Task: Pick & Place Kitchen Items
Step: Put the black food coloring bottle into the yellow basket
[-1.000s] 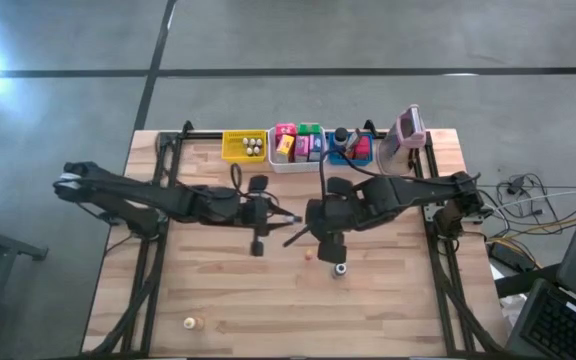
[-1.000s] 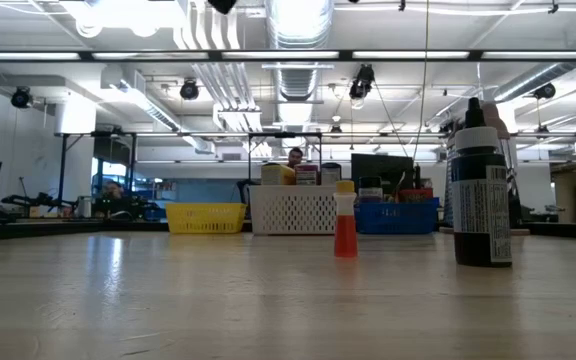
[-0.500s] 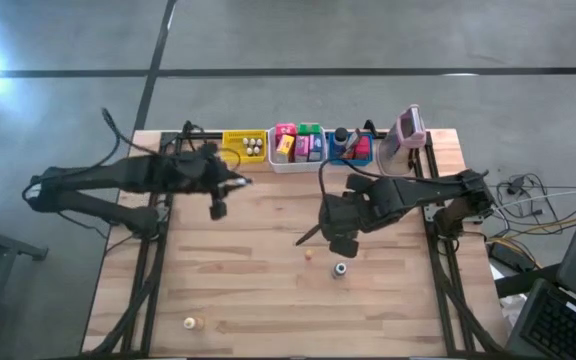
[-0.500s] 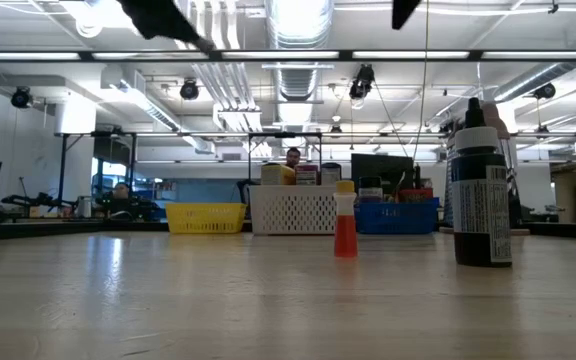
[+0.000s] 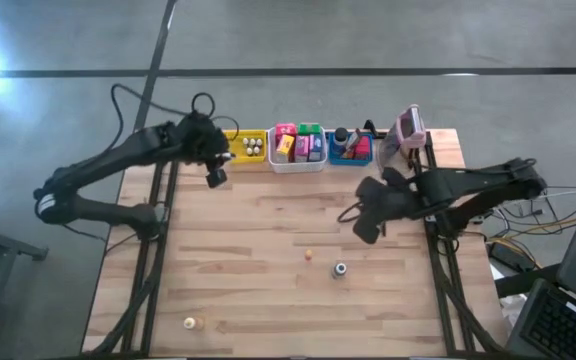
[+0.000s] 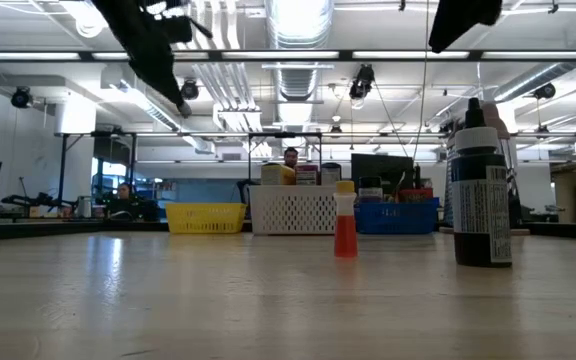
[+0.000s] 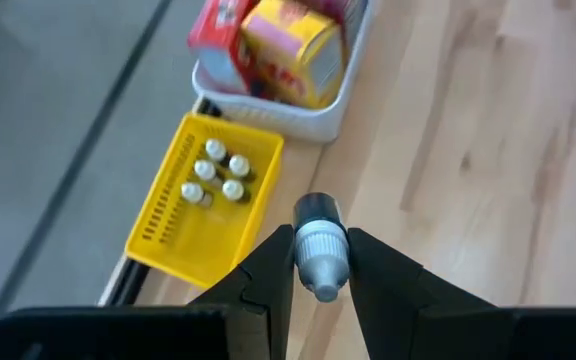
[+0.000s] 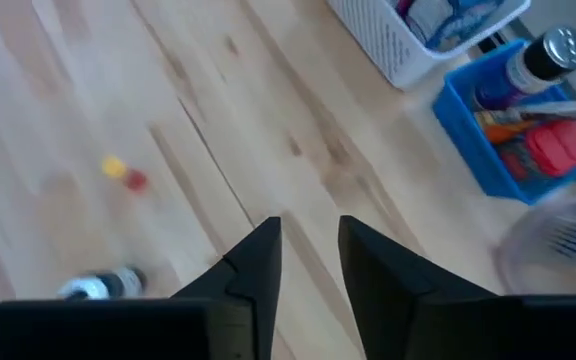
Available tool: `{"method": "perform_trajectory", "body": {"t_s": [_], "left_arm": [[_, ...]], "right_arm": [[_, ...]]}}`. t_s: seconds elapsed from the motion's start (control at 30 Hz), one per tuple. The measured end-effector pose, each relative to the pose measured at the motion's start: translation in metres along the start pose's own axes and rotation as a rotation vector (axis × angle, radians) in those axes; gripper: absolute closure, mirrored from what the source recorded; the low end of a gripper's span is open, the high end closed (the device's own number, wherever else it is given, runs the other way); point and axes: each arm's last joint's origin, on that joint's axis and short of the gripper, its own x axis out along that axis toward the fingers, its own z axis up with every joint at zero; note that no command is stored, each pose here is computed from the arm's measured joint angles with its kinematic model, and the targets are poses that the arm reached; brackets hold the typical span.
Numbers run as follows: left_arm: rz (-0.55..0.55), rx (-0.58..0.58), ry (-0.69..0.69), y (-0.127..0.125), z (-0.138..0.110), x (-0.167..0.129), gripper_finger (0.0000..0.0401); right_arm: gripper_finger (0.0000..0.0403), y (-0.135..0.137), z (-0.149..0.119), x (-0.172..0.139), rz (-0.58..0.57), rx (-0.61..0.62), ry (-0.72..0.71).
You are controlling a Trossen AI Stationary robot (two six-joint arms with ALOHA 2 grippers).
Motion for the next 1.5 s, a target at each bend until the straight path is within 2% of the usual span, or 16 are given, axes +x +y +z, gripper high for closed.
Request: {"method": "perform_trajectory", "body": {"t_s": [0.17, 0.37, 0.63, 0.93, 1.3, 1.5], "left_arm": [[-0.042, -0.043, 0.095, 0.026, 0.001, 0.031, 0.0307], [-0.072, -0.069, 0.189, 0.050, 0.005, 0.068, 0.0307], [-0.073, -0.138, 0.311, 0.074, 0.001, 0.116, 0.0307], [-0.042, -0.183, 0.371, 0.083, -0.006, 0.154, 0.0307], [-0.030, -0.181, 0.375, 0.085, -0.006, 0.171, 0.0307], [-0.040, -0.183, 0.406, 0.084, -0.012, 0.180, 0.0307]], "right_arm": [[0.0317, -0.021, -0.019, 0.005, 0.076, 0.071, -0.113], [0.0328, -0.042, -0.039, 0.015, 0.103, 0.140, -0.179], [0.0338, -0.055, -0.058, 0.033, 0.104, 0.185, -0.212], [0.0324, -0.059, -0.063, 0.044, 0.072, 0.171, -0.191], [0.0305, -0.061, -0.056, 0.045, 0.070, 0.139, -0.243], [0.0317, -0.064, -0.054, 0.046, 0.056, 0.133, -0.246]]}}
